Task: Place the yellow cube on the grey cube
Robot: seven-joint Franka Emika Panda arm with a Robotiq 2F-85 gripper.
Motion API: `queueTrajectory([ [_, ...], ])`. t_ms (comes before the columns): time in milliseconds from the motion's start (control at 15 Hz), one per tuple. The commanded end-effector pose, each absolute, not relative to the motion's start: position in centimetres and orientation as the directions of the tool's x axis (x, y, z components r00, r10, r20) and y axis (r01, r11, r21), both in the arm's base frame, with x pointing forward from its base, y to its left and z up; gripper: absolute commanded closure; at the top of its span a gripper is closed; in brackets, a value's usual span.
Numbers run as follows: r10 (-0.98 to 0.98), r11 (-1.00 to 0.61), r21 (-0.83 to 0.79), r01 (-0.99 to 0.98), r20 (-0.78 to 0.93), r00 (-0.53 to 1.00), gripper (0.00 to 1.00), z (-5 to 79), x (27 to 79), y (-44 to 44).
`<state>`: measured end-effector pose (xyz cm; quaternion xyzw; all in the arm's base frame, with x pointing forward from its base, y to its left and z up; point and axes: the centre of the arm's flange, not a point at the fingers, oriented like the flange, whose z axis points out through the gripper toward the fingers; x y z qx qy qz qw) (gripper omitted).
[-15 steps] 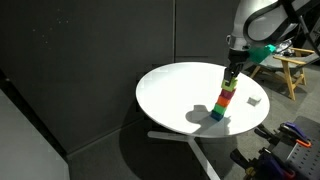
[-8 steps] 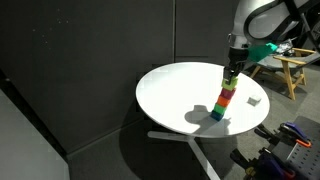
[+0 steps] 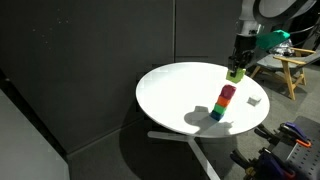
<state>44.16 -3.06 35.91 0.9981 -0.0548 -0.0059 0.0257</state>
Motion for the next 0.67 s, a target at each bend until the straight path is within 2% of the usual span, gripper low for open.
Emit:
queueTrajectory([
  [0, -0.196, -0.980, 0.044, -0.196, -0.012, 0.980, 0.75, 38.9, 43.1, -3.7],
  [600, -0.447, -0.893, 0.054, -0.447, 0.022, 0.894, 0.75, 41.3, 41.6, -7.5],
])
